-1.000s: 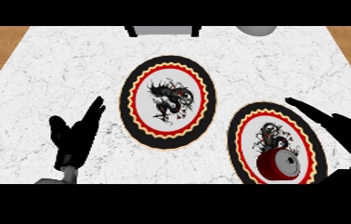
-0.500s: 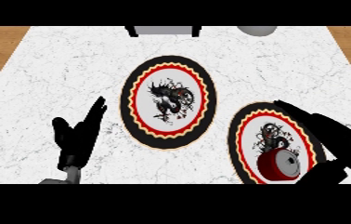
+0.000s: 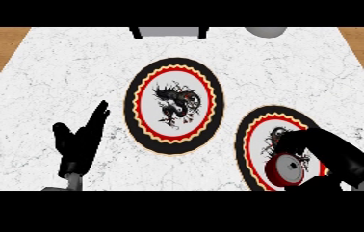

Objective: Pick the can from the plate and place it in the plate

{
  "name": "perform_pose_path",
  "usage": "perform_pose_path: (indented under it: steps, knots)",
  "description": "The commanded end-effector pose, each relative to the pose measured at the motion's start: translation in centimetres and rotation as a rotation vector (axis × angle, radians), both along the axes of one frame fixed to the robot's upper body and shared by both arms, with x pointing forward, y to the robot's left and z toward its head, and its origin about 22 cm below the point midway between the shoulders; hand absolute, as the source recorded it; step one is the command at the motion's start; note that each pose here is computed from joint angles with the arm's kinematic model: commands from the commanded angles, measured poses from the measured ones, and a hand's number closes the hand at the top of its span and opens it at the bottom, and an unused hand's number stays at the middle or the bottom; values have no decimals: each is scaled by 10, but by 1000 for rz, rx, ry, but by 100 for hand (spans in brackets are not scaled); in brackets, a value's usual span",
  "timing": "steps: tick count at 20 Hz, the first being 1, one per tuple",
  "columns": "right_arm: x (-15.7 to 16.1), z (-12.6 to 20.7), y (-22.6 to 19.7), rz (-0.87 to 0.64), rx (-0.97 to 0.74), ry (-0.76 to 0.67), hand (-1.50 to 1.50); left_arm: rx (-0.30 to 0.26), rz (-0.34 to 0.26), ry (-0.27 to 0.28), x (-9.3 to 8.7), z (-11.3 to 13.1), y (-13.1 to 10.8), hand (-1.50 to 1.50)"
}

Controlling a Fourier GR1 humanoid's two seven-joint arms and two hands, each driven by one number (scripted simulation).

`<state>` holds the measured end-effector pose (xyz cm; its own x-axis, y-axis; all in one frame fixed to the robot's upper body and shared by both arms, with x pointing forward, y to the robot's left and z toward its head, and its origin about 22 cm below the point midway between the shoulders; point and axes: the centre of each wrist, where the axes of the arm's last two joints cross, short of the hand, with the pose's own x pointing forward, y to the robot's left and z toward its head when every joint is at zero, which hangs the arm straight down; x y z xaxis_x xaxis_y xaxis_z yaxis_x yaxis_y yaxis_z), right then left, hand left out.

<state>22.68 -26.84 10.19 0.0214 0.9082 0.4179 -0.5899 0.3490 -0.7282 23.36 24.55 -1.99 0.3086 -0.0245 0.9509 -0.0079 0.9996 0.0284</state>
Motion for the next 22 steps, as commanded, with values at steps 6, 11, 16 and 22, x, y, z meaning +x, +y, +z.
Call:
perform_pose_path:
  steps: [6,11,16,22]
  knots:
    - [-3,4,2,23,-24,-98,150,-19,-16,67,7,-3,2,0]
    - [-19,7,92,-64,108,-357,150,-10,-7,61,-4,-11,-2,0]
    - [-23,25,150,-41,164,-514,150,-13,-51,66,2,-6,-4,0]
    - [-37,44,204,-167,213,-739,150,-1,-35,87,3,-7,-2,0]
